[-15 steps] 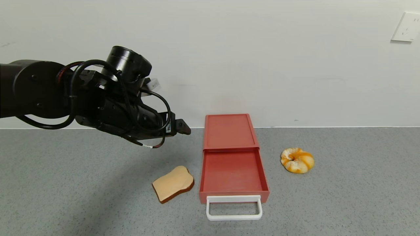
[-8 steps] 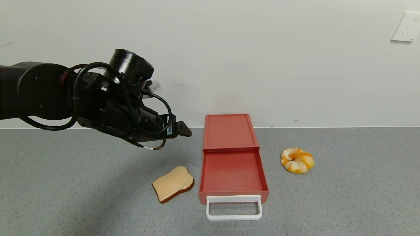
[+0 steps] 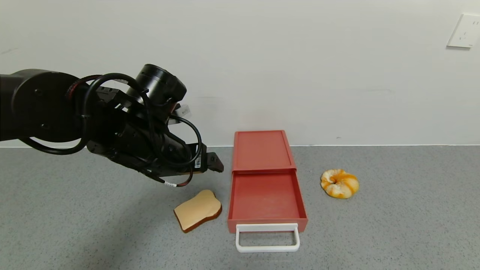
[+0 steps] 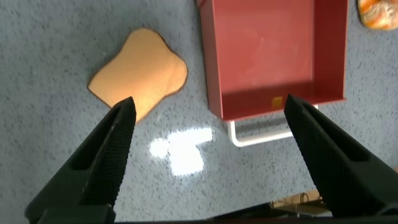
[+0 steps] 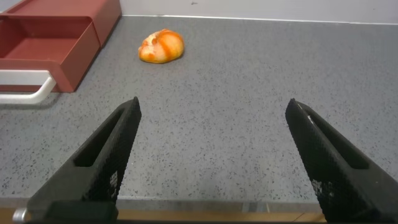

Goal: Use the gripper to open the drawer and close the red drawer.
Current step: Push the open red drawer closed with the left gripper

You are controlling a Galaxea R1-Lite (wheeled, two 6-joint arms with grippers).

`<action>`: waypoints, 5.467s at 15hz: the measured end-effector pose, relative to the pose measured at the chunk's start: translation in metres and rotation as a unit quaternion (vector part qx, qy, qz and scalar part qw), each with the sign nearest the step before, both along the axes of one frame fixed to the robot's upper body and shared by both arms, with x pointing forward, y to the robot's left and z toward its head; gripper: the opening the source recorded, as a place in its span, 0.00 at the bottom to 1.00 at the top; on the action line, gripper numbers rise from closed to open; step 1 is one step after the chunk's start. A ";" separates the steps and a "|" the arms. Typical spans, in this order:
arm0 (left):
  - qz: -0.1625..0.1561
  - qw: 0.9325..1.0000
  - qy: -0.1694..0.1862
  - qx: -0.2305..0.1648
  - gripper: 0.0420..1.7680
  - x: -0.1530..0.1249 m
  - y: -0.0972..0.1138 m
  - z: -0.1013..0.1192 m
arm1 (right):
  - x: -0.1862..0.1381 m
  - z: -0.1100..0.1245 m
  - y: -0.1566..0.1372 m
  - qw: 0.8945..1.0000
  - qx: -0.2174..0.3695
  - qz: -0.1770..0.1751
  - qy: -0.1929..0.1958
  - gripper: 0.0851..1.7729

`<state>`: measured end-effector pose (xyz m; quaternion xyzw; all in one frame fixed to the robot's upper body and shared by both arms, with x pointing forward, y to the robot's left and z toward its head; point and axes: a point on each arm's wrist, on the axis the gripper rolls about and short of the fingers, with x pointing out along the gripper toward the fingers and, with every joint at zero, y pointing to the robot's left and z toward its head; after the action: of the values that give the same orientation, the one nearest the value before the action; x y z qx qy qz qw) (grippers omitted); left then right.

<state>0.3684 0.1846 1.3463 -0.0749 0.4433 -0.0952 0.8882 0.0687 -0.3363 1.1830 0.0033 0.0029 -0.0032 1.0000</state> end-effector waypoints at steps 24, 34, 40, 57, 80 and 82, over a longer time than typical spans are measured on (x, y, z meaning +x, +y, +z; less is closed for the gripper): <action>-0.022 0.982 0.169 0.077 0.97 -0.059 -0.126 -0.083 | 0.000 0.000 0.000 1.000 0.000 0.000 0.002 0.96; -0.023 0.977 0.196 0.086 0.97 -0.055 -0.158 -0.115 | 0.000 0.000 0.000 1.000 0.000 -0.001 0.002 0.96; -0.016 0.976 0.198 0.092 0.97 -0.045 -0.168 -0.130 | 0.000 0.000 0.000 1.000 0.000 -0.001 0.002 0.96; 0.009 0.980 0.172 0.102 0.97 -0.038 -0.174 -0.138 | 0.000 0.000 0.000 1.000 0.000 -0.001 0.001 0.96; 0.064 0.989 0.095 0.088 0.97 0.007 -0.173 -0.136 | 0.000 0.000 0.000 1.000 0.000 0.000 0.000 0.96; 0.064 0.990 0.088 0.087 0.97 0.012 -0.172 -0.134 | 0.000 0.000 0.000 1.000 0.000 0.000 0.000 0.96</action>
<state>0.3805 0.0126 1.2127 -0.0333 0.5210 0.0080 0.8529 0.0687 -0.3363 1.1829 0.0031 0.0031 -0.0032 1.0000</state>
